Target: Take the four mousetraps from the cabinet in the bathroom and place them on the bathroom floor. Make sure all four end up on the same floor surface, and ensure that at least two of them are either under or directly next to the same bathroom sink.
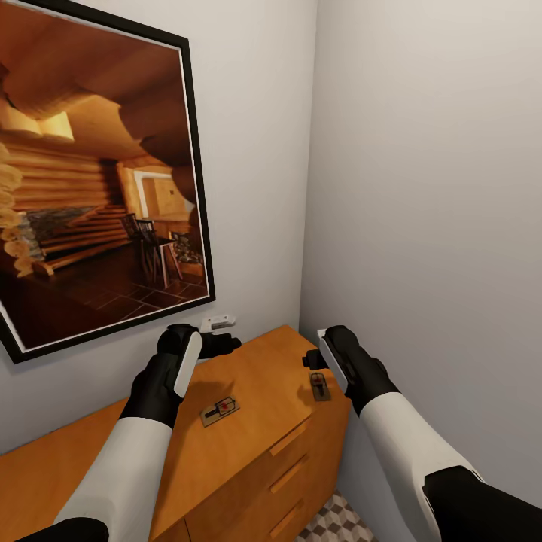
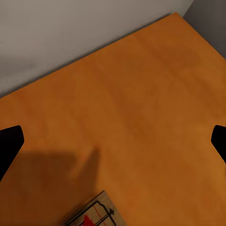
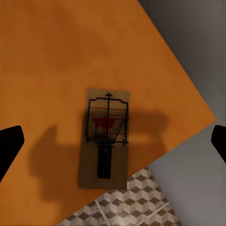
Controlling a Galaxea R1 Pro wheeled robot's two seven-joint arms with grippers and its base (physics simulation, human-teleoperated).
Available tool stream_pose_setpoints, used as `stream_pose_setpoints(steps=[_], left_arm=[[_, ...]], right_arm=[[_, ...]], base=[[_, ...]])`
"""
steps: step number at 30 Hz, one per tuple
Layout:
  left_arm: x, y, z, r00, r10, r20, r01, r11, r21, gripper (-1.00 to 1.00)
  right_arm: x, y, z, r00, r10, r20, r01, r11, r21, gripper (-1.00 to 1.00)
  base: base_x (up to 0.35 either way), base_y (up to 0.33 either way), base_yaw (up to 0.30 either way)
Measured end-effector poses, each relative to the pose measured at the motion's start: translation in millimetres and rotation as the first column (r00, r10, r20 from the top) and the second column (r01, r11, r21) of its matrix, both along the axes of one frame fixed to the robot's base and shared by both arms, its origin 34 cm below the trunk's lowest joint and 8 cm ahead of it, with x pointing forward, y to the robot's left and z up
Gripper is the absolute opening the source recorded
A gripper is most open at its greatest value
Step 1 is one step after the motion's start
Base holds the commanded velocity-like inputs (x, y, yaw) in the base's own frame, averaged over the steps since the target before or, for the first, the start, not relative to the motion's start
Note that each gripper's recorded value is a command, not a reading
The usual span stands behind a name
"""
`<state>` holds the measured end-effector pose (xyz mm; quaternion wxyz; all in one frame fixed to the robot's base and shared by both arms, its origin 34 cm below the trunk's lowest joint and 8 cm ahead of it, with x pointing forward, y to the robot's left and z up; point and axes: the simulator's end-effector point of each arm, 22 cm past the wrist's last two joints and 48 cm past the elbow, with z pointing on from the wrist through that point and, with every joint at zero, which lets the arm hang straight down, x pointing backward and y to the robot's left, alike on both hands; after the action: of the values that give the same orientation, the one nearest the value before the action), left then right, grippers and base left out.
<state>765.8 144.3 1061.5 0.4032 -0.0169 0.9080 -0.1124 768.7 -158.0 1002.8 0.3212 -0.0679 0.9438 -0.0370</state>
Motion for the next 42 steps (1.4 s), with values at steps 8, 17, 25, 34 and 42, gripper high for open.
stream_pose_setpoints(steps=[8,17,25,34,42], left_arm=[[0.0,0.0,0.0,1.0,0.0,0.0,0.0,1.0,0.0,1.0],[0.3,0.0,-1.1,1.0,0.0,0.0,0.0,1.0,0.0,1.0],[2.3,0.0,-9.8,1.0,0.0,0.0,0.0,1.0,0.0,1.0],[4.1,0.0,-20.4,1.0,0.0,0.0,0.0,1.0,0.0,1.0],[5.6,-0.1,-30.2,1.0,0.0,0.0,0.0,1.0,0.0,1.0]], right_arm=[[0.0,0.3,0.0,1.0,0.001,0.0,-0.001,1.0,0.0,1.0],[0.3,0.3,-1.1,1.0,0.001,0.0,-0.001,1.0,0.001,1.0],[2.2,0.7,-9.8,1.0,0.002,0.0,-0.002,1.0,0.002,1.0],[4.1,0.8,-20.2,1.0,0.002,0.0,-0.002,1.0,0.003,1.0],[5.6,0.9,-29.8,1.0,0.002,0.0,-0.002,1.0,0.003,1.0]], base=[[0.0,0.0,0.0],[0.0,0.0,0.0],[0.0,0.0,0.0],[0.0,0.0,0.0],[0.0,0.0,0.0]])
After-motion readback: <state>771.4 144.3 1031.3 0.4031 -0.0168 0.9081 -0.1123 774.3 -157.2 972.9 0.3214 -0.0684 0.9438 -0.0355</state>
